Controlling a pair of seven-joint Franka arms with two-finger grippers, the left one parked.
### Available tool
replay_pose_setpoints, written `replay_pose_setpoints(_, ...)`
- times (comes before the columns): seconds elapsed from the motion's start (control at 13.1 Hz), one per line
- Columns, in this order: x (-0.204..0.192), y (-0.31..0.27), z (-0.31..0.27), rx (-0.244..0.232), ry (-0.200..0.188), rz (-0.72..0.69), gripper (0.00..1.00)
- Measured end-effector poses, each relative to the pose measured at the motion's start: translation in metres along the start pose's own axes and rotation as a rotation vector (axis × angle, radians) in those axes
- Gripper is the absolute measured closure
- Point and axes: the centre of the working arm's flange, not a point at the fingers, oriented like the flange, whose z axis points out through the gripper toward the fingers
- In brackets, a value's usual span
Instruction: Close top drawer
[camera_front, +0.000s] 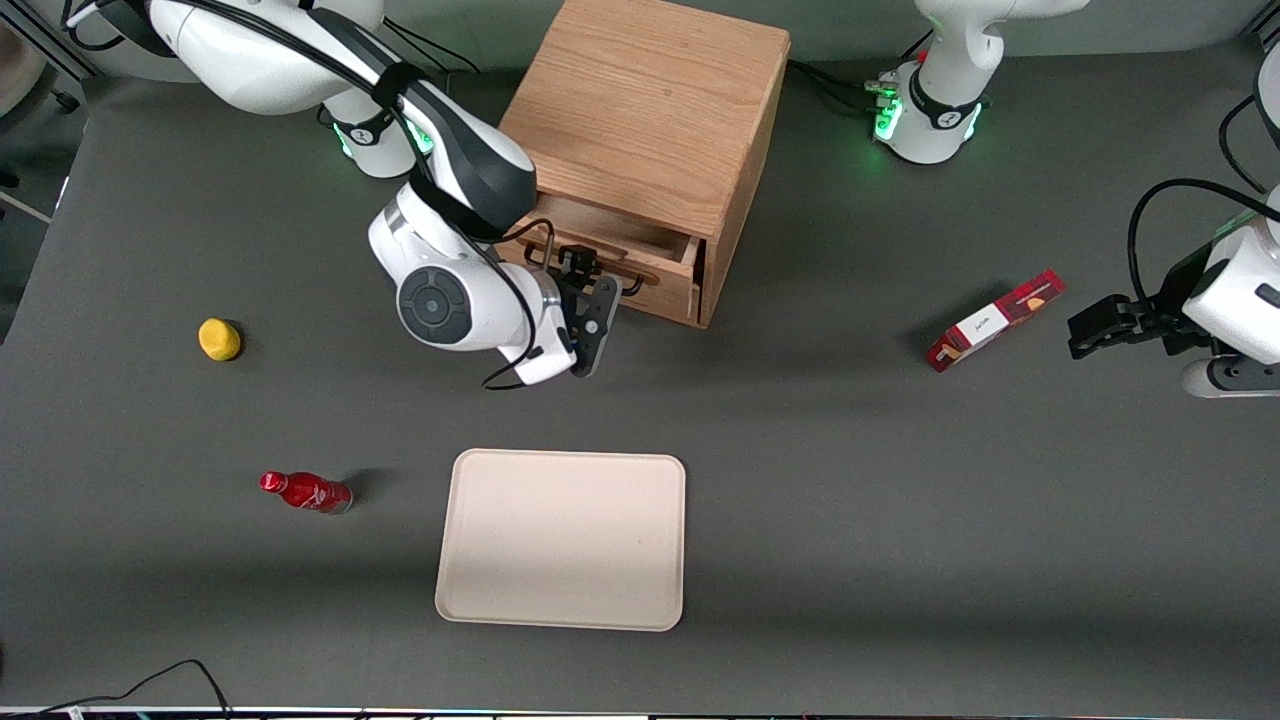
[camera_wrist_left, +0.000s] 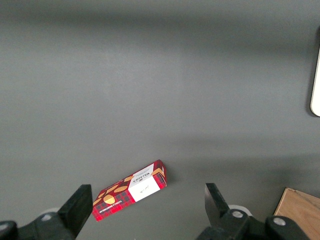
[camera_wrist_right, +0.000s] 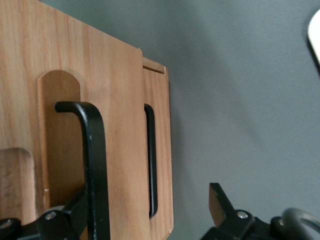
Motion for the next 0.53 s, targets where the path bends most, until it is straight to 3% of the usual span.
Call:
replay_pose_setpoints(0.23,0.001,-0.012,0.007,0.002,-0.003,-0.01,0.0)
replay_pose_setpoints(0.53,-0.002,-0.034,0.019,-0.001,0.027,-0.01,0.0)
